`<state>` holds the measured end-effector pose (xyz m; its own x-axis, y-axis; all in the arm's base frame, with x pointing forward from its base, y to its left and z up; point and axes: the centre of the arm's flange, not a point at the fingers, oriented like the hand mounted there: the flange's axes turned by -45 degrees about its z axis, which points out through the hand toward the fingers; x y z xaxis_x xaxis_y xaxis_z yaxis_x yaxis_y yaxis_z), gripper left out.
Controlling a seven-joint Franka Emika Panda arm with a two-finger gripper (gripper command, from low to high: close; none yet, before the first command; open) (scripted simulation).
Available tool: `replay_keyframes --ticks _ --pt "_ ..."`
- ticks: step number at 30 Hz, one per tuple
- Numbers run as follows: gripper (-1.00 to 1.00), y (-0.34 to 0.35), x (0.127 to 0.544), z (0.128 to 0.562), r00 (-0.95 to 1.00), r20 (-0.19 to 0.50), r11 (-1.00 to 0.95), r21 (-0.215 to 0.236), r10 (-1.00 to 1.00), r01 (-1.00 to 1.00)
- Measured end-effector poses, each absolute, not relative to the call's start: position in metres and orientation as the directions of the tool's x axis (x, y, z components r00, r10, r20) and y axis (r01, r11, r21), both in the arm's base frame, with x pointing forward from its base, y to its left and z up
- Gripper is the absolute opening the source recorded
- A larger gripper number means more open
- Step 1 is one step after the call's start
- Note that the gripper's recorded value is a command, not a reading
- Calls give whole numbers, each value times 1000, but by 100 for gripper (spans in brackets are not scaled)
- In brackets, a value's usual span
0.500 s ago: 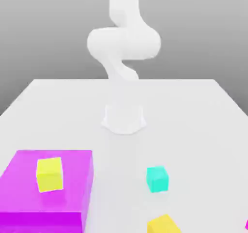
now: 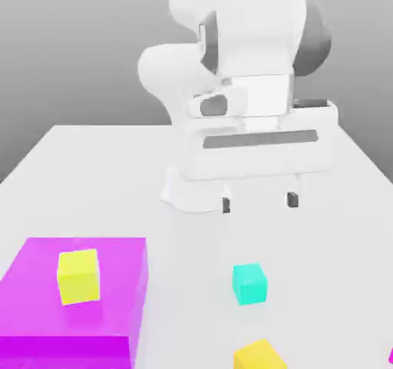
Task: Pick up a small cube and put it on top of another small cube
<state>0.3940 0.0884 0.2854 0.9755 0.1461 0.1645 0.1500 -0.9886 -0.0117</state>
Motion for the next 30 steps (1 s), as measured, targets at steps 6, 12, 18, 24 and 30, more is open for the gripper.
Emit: replay_keyframes --ticks 6,12,18,24,30 --pt "0 96 342 181 982 5 -982 0 189 189" --pt "-100 97 338 131 982 0 -982 -1 191 191" --pt "-100 97 338 128 982 1 -982 0 191 191" --pt "-100 97 340 169 982 0 -982 1 191 191" --pt "-100 97 375 204 969 0 -969 0 249 249"
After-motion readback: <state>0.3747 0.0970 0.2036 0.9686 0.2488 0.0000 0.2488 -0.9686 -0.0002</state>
